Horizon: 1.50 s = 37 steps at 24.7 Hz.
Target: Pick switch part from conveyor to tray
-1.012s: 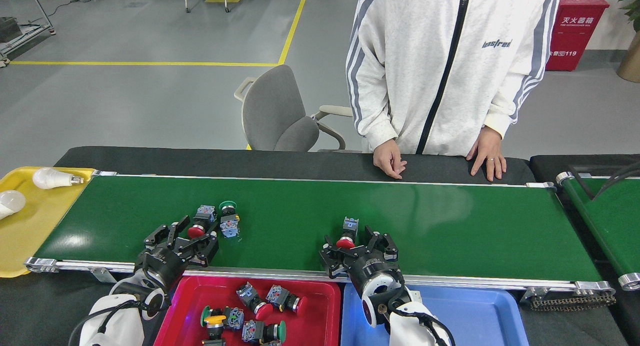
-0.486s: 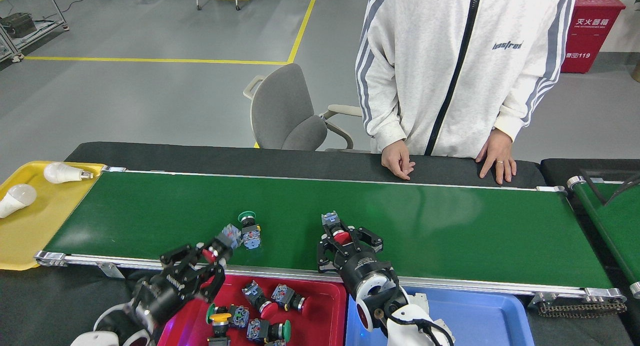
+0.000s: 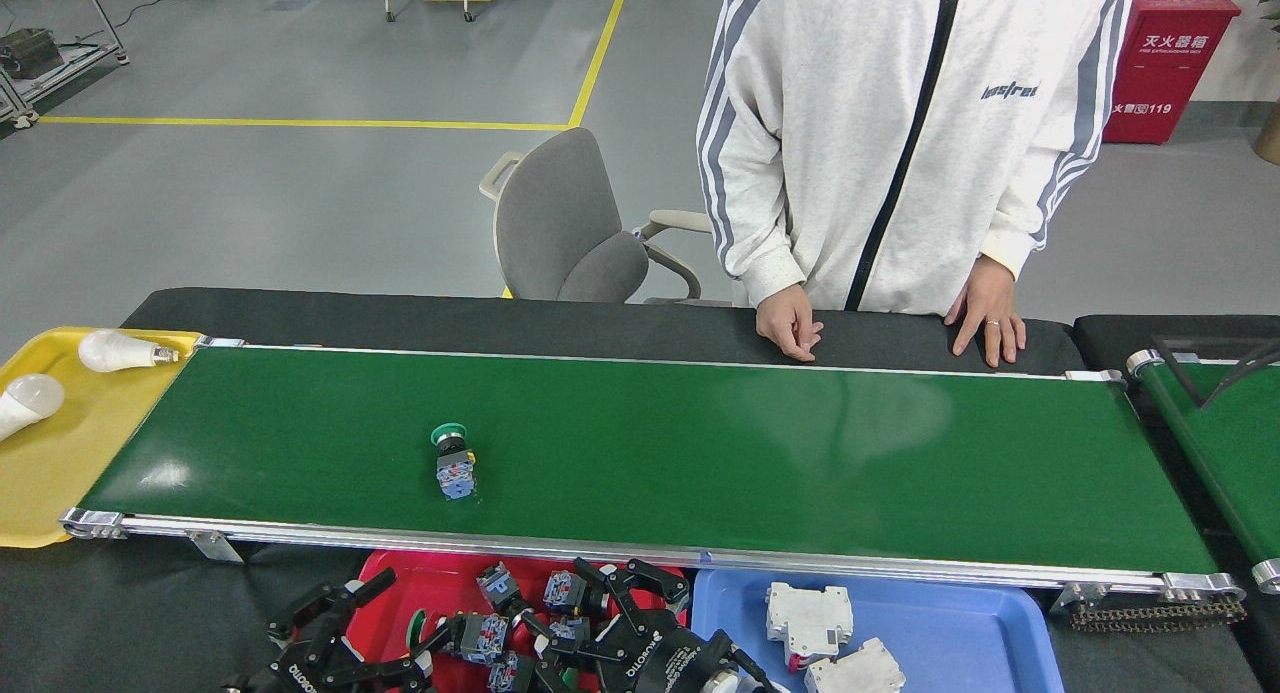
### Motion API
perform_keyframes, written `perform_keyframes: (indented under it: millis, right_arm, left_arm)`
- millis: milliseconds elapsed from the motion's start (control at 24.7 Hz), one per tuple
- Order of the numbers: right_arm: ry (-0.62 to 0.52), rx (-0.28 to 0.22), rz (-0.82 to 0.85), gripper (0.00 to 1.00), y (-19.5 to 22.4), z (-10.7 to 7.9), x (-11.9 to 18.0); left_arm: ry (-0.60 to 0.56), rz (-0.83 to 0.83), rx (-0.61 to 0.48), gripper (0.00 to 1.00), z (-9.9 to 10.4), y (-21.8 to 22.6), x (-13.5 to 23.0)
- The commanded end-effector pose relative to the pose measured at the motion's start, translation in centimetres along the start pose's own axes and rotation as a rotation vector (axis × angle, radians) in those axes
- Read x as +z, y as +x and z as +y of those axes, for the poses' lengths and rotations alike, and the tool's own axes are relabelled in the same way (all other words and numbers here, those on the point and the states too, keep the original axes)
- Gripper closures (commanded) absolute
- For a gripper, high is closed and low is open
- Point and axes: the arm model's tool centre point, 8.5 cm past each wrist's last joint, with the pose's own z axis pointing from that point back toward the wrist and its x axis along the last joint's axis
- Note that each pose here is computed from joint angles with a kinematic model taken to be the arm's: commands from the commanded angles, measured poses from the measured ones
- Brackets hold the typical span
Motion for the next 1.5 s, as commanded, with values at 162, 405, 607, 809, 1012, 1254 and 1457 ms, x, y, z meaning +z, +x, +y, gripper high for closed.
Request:
perform_keyframes:
  millis: [162,405,607,809,1012,1254,1457]
  right_arm:
    - [-0.197,-0.079,0.562,0.00,-13.9,-2.8,5.8]
    - [-0.175,-0.069,0.854,0.00,-24.0,-0.3,18.5]
    - [-0.177,-0.065,0.892,0.00,-24.7,-0.3,19.8]
    - [-0.175,-0.064,0.890,0.00,-24.6,-0.3,19.7]
    - [-0.166,-0.054,0.867,0.00,-24.3,-0.2,19.4]
    - [-0.157,-0.055,0.829,0.00,-23.7,0.0,18.8]
    - [-0.161,-0.053,0.828,0.00,-23.6,-0.2,18.7]
  left_arm:
    - [0.005,0.290,-0.009,0.00,0.1,-5.1,3.4]
    - [-0.042,0.297,-0.007,0.00,0.4,-6.1,1.7]
    - [-0.144,0.402,0.033,0.00,-1.3,-7.9,1.8]
    - [-0.172,0.457,0.046,0.00,-1.8,-10.7,1.0]
    - [-0.182,0.505,0.049,0.00,-0.9,-14.6,-0.5]
    - [-0.217,0.537,0.093,0.03,-2.1,-15.8,-1.1]
    - [-0.214,0.549,0.110,0.46,-2.3,-15.9,-1.4]
